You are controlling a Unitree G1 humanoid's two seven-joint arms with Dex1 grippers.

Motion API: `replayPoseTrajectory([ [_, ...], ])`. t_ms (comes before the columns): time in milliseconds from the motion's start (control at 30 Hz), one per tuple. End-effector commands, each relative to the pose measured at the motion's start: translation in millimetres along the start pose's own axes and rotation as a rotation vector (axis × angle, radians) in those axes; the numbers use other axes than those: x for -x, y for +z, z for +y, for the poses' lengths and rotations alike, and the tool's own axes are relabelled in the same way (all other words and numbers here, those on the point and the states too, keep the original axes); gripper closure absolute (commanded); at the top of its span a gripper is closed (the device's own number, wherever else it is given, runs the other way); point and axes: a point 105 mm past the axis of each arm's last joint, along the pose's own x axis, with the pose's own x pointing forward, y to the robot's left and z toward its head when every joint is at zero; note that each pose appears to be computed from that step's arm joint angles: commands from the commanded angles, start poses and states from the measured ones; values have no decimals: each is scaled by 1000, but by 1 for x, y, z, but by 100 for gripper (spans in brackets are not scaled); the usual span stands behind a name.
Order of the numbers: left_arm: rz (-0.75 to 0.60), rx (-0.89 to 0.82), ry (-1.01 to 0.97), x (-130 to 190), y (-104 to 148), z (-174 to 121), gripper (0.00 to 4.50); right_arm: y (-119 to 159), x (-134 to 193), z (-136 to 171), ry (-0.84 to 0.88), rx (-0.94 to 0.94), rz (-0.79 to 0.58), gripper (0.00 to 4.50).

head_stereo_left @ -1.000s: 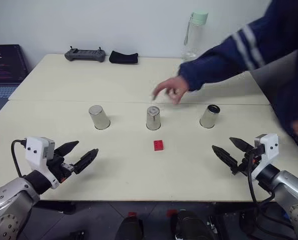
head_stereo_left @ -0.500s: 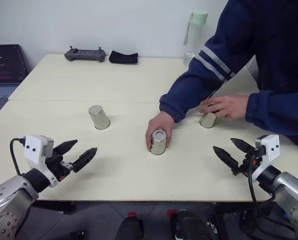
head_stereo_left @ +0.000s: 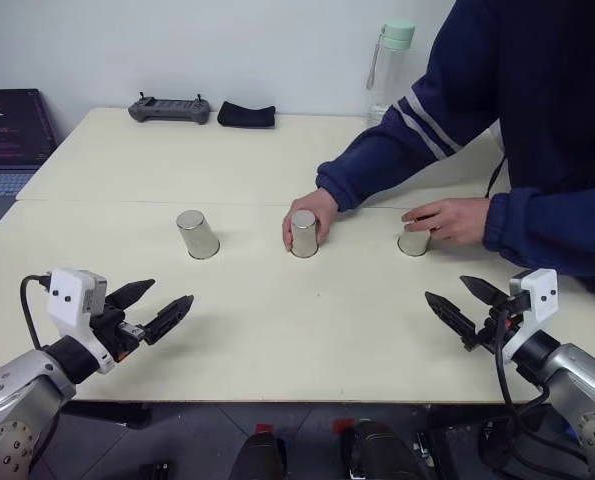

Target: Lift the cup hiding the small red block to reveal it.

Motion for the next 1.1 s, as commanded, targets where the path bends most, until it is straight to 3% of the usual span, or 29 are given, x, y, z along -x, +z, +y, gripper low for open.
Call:
replayPoseTrajectory([
  [33, -22, -38, -17, -1, 8, -2, 0, 9, 1, 0, -6, 26, -39, 2],
  [1100, -8, -46, -15, -3, 6, -2, 0, 11, -3, 3, -12, 25, -52, 2],
])
